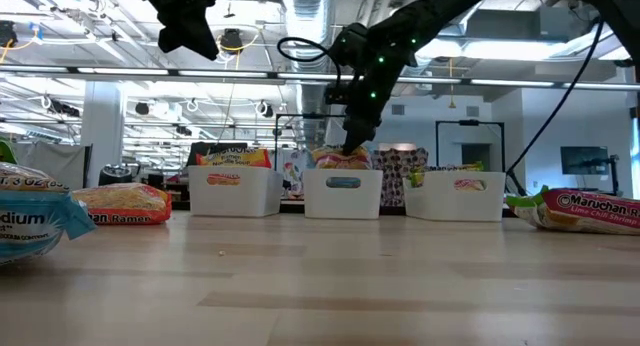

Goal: Sort Maruchan noodles
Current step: Put the blue noodle pack into the center white bin, then put the green noodle pack into the right white bin

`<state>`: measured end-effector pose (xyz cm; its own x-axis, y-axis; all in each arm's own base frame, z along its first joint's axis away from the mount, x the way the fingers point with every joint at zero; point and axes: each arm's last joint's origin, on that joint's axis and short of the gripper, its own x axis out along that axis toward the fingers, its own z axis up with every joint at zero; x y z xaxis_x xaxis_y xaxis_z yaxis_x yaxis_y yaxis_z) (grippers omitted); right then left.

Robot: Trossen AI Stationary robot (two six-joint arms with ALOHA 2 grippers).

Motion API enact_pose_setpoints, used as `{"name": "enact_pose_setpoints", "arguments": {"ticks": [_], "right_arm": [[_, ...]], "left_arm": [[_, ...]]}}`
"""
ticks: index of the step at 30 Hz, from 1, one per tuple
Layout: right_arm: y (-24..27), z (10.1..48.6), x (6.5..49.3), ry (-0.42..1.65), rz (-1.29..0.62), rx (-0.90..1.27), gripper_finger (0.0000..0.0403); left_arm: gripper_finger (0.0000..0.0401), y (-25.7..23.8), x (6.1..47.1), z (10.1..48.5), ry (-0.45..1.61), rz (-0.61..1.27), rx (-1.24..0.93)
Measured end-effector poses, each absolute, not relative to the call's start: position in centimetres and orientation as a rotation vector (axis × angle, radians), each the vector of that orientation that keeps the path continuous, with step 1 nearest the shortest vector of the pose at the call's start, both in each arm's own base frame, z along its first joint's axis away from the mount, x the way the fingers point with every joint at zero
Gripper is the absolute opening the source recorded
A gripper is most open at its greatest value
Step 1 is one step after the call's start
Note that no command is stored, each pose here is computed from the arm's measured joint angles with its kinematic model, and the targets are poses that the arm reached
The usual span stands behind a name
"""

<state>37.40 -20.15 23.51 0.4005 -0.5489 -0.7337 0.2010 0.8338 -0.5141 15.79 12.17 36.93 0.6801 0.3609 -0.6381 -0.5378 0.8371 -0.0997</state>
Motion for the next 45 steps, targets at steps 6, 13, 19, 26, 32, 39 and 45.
{"name": "enact_pose_setpoints", "arguments": {"ticks": [6,13,19,26,32,39,45], "right_arm": [[-19.7,23.4,37.5,1.068,-0.475,-0.380,0.0027],[-19.2,23.1,37.4,1.106,-0.434,-0.356,0.0070],[-19.0,23.1,37.4,1.088,-0.474,-0.278,0.0098],[-18.7,24.0,37.4,1.095,-0.517,-0.174,0.0137],[-18.7,27.2,37.9,1.045,-0.550,-0.131,0.0167],[-18.5,32.3,37.5,1.028,-0.558,-0.124,0.0179],[-18.3,36.1,37.1,0.965,-0.572,-0.132,0.0179]], "left_arm": [[0.0063,12.2,15.8,36.9,0.648,0.507,-0.289],[0.0063,12.2,15.8,36.9,0.648,0.507,-0.289],[0.0063,12.2,15.8,36.9,0.649,0.514,-0.286],[0.0063,12.2,15.8,36.9,0.651,0.512,-0.279],[0.0063,12.2,15.8,36.9,0.651,0.515,-0.290],[0.0063,11.9,15.4,36.5,0.702,0.525,-0.342],[0.0063,12.0,15.2,36.0,0.770,0.596,-0.324]]}}
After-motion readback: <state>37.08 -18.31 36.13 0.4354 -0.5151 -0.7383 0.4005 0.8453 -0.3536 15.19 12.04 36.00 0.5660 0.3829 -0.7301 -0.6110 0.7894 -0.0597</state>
